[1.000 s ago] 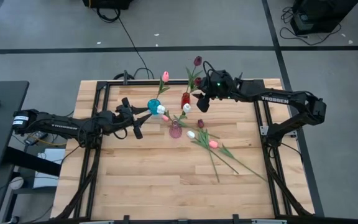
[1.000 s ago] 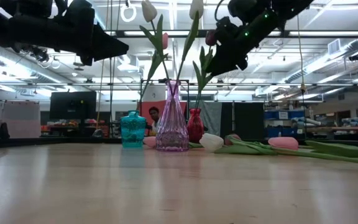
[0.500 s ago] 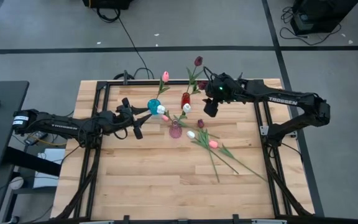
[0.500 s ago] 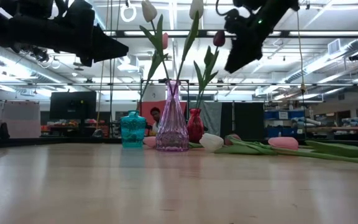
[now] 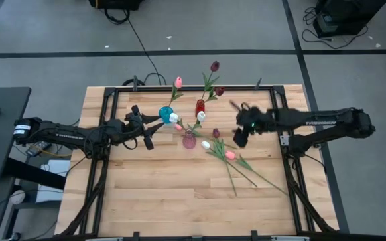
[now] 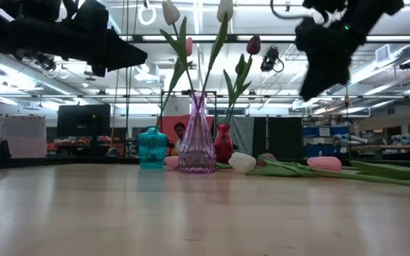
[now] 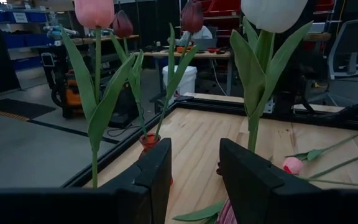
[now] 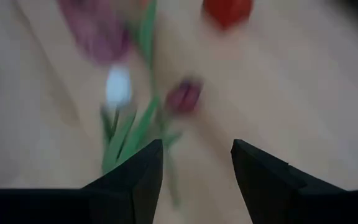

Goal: Sort flowers into vase by color
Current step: Put the bottom pink tulip into the blue vase

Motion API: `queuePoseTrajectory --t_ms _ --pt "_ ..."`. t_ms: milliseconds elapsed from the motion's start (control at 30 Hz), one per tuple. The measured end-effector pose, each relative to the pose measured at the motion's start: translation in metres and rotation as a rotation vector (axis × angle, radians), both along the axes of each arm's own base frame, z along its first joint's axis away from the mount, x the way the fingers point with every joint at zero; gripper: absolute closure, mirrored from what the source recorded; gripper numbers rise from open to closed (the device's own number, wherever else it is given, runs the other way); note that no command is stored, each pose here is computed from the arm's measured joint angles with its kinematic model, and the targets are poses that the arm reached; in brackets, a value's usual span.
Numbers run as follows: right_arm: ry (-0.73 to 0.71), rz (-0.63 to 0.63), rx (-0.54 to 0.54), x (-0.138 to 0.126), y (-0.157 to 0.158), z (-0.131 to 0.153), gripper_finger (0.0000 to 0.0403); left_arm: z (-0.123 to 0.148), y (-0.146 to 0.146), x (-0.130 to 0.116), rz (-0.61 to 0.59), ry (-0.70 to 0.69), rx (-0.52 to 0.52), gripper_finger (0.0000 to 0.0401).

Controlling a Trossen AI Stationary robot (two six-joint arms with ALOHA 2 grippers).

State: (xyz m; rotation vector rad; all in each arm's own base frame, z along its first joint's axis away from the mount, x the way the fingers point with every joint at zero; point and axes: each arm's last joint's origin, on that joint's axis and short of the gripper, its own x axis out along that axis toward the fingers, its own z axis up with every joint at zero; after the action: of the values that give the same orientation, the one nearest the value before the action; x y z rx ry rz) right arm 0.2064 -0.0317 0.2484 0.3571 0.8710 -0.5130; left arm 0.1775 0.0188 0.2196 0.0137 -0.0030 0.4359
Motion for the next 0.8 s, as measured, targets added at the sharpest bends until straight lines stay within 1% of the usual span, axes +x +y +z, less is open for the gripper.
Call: queuePoseTrajectory --t_ms 167,333,433,533,633,700,800 --pt "0.166 0.014 0.198 0.004 0.022 -0.039 0.0202 0.000 0.000 0.000 0.000 0.001 -0.001 0.0259" --pt "0.315 0.079 0.307 0.013 0.046 -0.063 0.0216 0.000 0.000 0.000 0.000 0.002 -0.001 0.0259" --pt "0.446 0.119 0.402 0.013 0.058 -0.077 0.0225 -0.001 0.000 0.000 0.000 0.007 -0.001 0.0259" --pt "0.580 0.118 0.439 0.011 0.066 -0.081 0.0232 -0.001 0.000 0.000 0.000 0.009 -0.001 0.0259" --pt "0.670 0.118 0.464 0.009 0.074 -0.081 0.0236 -0.001 0.000 0.000 0.000 0.009 -0.002 0.0259" --pt "0.700 0.120 0.480 0.008 0.079 -0.083 0.0236 -0.001 0.000 0.000 0.000 0.009 -0.002 0.0259" --pt "0.736 0.128 0.475 0.009 0.085 -0.089 0.0236 -0.001 0.000 0.000 0.000 0.009 -0.002 0.0259"
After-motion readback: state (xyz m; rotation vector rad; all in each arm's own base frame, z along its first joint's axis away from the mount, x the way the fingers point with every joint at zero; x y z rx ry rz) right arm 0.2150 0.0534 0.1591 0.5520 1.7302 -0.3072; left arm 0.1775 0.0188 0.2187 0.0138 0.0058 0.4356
